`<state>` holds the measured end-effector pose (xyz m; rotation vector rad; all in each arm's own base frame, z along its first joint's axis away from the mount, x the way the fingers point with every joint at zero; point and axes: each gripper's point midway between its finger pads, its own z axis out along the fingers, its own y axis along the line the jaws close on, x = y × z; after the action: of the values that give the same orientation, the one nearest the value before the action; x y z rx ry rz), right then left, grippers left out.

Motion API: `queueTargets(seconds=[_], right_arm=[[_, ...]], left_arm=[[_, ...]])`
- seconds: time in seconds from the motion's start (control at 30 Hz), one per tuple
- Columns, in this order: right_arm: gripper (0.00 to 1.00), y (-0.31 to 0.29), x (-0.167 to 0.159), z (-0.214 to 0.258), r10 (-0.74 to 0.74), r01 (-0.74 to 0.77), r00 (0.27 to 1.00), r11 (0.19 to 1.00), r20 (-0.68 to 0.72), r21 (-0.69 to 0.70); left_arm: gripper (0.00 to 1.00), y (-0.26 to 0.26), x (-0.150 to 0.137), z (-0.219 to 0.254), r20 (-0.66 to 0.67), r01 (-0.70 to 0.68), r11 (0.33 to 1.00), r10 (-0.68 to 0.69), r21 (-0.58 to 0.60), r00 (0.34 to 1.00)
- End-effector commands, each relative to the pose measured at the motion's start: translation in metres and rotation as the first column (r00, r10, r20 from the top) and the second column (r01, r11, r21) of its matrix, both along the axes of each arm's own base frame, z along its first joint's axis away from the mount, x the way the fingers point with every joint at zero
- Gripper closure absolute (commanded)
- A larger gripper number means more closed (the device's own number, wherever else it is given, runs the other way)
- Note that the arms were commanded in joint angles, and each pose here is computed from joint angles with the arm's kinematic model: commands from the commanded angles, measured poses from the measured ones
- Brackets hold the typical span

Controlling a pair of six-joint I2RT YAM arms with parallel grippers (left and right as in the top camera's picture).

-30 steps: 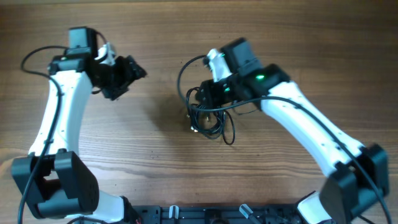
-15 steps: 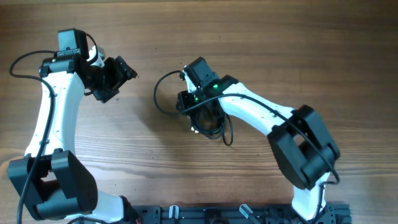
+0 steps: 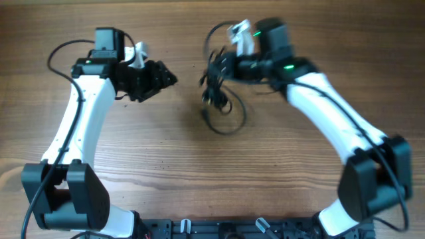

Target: Untangle cables

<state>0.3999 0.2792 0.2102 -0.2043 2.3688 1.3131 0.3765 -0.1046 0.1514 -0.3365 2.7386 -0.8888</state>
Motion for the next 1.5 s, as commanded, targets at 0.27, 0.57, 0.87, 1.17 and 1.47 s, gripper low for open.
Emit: queueTargets(seconds=[0.27, 0.57, 0.87, 1.17, 1.47], right_arm=[[0.96, -0.027, 0.007, 0.03, -0.09, 0.145, 0.955, 0.973, -0.283, 0.178], [0.96, -0.032, 0.015, 0.024, -0.159, 0.208, 0.943, 0.967, -0.291, 0.145], [0.96, -0.035, 0.018, 0.021, -0.188, 0.232, 0.939, 0.965, -0.288, 0.124], [0.96, -0.026, 0.003, 0.067, -0.077, 0.139, 0.967, 0.958, -0.241, 0.252], [0.96, -0.051, 0.005, 0.136, -0.101, 0.132, 0.99, 0.916, -0.1, 0.379]], left_arm=[[0.28, -0.102, 0.013, 0.04, 0.205, 0.185, 0.969, -0.15, -0.161, 0.967], [0.32, -0.126, 0.013, 0.031, 0.174, 0.069, 0.994, -0.053, -0.082, 0.983], [0.33, -0.143, -0.002, 0.038, 0.144, 0.149, 0.975, -0.126, -0.167, 0.982], [0.53, -0.143, -0.009, 0.005, 0.034, 0.136, 0.981, -0.133, -0.139, 0.991], [0.88, -0.141, -0.006, -0.045, -0.079, 0.115, 0.989, -0.122, -0.092, 0.989]])
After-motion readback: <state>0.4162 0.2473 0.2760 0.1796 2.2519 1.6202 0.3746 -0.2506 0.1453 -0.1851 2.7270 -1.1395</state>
